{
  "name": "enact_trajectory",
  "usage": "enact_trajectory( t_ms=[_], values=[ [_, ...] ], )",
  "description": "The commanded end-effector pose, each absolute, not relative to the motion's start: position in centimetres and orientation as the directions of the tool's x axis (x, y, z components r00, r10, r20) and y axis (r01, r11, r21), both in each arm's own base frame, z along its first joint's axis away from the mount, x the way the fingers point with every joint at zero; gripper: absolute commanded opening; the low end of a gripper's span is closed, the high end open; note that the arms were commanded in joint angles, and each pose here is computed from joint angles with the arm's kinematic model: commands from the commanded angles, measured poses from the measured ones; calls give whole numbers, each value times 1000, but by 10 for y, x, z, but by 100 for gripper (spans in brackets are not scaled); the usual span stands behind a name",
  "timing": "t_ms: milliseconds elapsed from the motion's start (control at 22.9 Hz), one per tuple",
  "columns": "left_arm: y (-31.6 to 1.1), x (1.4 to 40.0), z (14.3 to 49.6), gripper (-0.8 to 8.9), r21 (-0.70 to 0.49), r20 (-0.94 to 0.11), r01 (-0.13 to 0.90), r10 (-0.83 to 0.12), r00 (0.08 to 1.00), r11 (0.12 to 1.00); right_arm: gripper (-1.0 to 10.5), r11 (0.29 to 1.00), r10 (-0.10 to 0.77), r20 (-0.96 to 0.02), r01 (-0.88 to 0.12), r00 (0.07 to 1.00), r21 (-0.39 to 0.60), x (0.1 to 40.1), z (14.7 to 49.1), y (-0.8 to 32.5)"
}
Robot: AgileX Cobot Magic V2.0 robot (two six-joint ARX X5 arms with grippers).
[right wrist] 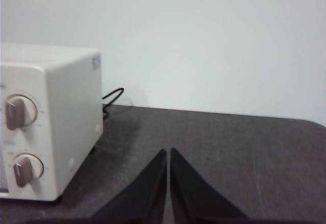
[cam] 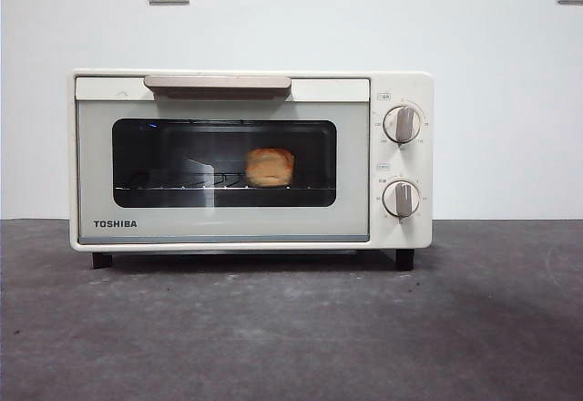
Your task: The left arm flap open the oven, the right arm pick bread and place it into oven, the left arm flap close the oven
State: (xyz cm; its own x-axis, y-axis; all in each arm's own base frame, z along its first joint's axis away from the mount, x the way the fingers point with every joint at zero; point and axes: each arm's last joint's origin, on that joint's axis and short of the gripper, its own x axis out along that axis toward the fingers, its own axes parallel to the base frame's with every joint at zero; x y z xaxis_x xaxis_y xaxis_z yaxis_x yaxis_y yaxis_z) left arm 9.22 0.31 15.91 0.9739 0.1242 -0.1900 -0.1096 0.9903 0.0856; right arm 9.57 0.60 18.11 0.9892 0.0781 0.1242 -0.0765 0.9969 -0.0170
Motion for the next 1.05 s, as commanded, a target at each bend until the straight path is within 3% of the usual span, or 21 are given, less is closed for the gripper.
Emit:
enact_trajectory(
  t_ms=[44,569,875,1050],
  values=[
    [3,93,152,20,87,-216,-111,127,968,990,6,998,55,97,-57,994,12,97,176,5],
    [3,93,152,20,87,-216,-111,127,968,990,6,1000,-4,-97,5,995,13,97,157,2],
    [3,93,152,20,87,-216,-111,127,968,990,6,1000,-6,-178,9,984,13,96,149,1],
    [3,93,152,20,87,-216,-111,127,968,990,6,1000,-6,-177,8,984,14,96,149,1]
  ],
)
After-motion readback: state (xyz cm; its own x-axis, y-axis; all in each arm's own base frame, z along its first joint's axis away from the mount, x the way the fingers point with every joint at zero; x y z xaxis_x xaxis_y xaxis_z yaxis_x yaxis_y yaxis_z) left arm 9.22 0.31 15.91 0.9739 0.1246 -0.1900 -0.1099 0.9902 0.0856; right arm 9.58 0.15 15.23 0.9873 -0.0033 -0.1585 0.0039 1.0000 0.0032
